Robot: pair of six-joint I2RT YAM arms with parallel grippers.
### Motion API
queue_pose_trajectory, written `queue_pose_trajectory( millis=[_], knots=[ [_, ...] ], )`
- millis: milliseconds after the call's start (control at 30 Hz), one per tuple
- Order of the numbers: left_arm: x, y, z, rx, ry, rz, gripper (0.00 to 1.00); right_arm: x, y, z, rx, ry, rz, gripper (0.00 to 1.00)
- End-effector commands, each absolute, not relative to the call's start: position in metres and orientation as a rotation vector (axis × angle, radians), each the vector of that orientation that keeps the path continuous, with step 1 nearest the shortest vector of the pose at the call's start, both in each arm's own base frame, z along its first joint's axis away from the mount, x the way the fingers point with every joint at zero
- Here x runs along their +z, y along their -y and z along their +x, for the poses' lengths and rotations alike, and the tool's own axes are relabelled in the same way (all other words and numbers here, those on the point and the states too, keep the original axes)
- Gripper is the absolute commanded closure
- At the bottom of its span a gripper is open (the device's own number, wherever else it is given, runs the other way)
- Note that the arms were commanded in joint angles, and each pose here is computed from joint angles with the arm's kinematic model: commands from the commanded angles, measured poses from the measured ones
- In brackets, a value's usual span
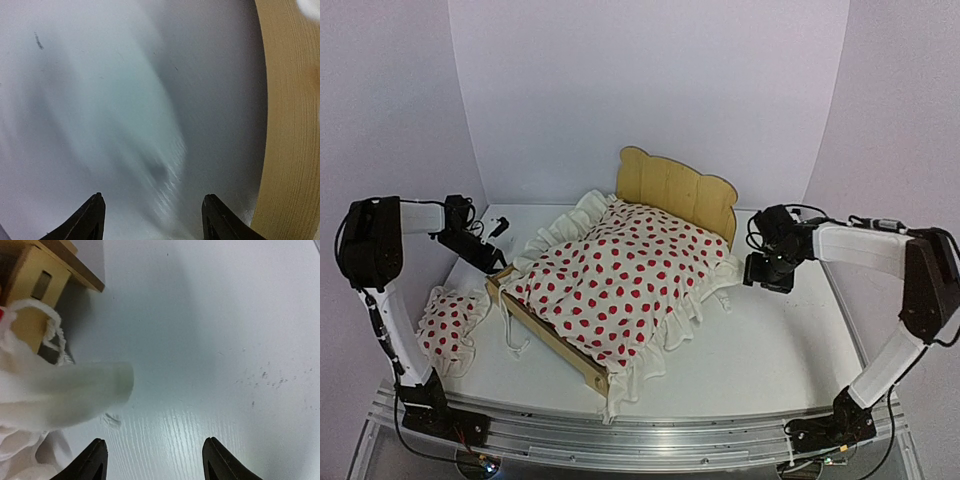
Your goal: Set up the pet bed
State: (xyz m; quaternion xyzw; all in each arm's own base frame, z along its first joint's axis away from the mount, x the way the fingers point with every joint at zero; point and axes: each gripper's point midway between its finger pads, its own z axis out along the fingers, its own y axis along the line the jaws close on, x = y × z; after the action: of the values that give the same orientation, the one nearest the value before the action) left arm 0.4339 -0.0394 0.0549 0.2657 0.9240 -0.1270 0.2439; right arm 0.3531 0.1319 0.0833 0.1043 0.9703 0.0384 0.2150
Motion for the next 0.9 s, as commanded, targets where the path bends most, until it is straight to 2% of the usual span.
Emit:
queue_pose_trajectory(
  millis=[0, 167, 300, 400, 500, 600, 700, 867],
  knots=[
    [0.073, 0.064, 0.410, -0.390, -2.407, 0.894, 0.34, 0.073, -0.172, 0.391, 0.250, -2.647, 0.342, 0.35],
    [0.069, 0.113, 0.360, -0.454, -2.385, 1.098, 0.37, 0.073, -0.218, 0.457, 0.351, -2.612, 0.272, 0.36],
    [0.075, 0.166, 0.313, -0.571, -2.330, 1.266, 0.37, 0.096, -0.267, 0.507, 0.491, -2.532, 0.194, 0.35],
    [0.087, 0.210, 0.275, -0.658, -2.228, 1.427, 0.36, 0.103, -0.307, 0.521, 0.612, -2.509, 0.090, 0.35],
    [0.095, 0.244, 0.248, -0.713, -2.119, 1.568, 0.35, 0.098, -0.320, 0.525, 0.664, -2.516, 0.072, 0.34],
    [0.106, 0.267, 0.247, -0.718, -2.053, 1.630, 0.35, 0.101, -0.299, 0.521, 0.575, -2.510, 0.071, 0.32],
    [0.127, 0.275, 0.254, -0.710, -1.985, 1.646, 0.34, 0.120, -0.252, 0.516, 0.463, -2.485, 0.123, 0.31],
    [0.174, 0.260, 0.271, -0.642, -1.891, 1.567, 0.31, 0.163, -0.166, 0.490, 0.241, -2.454, 0.195, 0.29]
  ],
)
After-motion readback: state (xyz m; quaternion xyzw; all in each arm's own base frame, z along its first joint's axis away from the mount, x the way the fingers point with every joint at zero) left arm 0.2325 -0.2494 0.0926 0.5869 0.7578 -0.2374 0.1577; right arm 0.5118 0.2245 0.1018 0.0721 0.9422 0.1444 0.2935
